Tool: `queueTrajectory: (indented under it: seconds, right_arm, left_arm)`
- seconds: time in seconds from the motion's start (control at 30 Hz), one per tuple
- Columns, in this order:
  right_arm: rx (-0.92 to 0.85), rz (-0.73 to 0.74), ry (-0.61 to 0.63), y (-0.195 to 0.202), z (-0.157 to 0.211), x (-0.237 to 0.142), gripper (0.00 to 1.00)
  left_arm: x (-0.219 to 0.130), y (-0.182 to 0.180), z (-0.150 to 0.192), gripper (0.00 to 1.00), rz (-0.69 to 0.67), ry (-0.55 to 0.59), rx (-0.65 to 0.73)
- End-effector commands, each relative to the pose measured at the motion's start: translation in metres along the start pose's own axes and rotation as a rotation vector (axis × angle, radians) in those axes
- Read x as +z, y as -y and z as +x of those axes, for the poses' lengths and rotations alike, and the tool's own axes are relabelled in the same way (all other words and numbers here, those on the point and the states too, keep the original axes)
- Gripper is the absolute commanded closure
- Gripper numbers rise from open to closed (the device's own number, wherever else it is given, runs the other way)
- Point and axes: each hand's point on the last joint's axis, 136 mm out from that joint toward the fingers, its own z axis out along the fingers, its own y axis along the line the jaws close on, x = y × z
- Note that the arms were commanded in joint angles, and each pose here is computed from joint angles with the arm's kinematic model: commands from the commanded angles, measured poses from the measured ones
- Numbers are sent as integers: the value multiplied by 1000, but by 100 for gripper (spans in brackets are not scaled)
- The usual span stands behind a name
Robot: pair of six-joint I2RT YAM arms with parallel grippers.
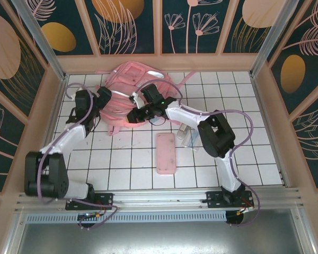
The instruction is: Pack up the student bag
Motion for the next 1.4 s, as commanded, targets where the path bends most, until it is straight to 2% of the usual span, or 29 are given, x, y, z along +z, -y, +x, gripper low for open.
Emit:
queueTrajectory:
  seconds: [0.0, 0.13, 0.23, 0.4, 0.47, 0.5, 0.6, 0.63, 0.8, 0.9, 1.07, 1.23, 1.3, 1.37]
  right_arm:
    - [-152, -159, 149, -64, -56, -20, 100]
    - [-162, -196, 134, -78, -52, -18, 100]
    - [-164, -210, 94, -86, -38, -10, 100]
    - [-166, -211, 16, -95, -2, -1, 100]
    - [-159, -227, -20, -97, 18, -2, 100]
    - [-147, -228, -41, -95, 29, -3, 100]
    - [-117, -199, -107, -81, 59, -7, 100]
    - [-105, -157, -135, -69, 70, -9, 100]
    - [2, 90, -273, 17, 114, -36, 100]
    - [91, 218, -292, 72, 122, -65, 100]
    - [151, 417, -211, 139, 105, -108, 100]
    - [190, 714, -104, 204, 72, -166, 100]
    - [188, 819, -61, 217, 57, -184, 100]
    - [167, 832, -25, 213, 43, -186, 100]
  left_arm:
    - [-16, -18, 35, 1, 43, -88, -157]
    - [-23, -29, 73, 1, 116, -173, -362]
    - [-20, -27, 84, 1, 103, -177, -373]
    - [-3, -24, 74, 1, 110, -117, -394]
    - [7, -22, 74, 7, 122, -114, -401]
    - [13, -21, 76, 17, 137, -116, -405]
    - [26, -17, 79, 94, 179, -127, -397]
    - [29, -17, 79, 100, 175, -130, -384]
    - [18, -11, 54, 100, 124, -54, -245]
    - [4, -5, 34, 100, 107, -2, -172]
    - [-10, -5, 21, 100, 91, 21, -124]
    - [-11, -11, 19, 100, 82, 4, -121]
    - [-11, -10, 20, 100, 83, -12, -104]
    - [-9, -10, 22, 100, 77, -26, -87]
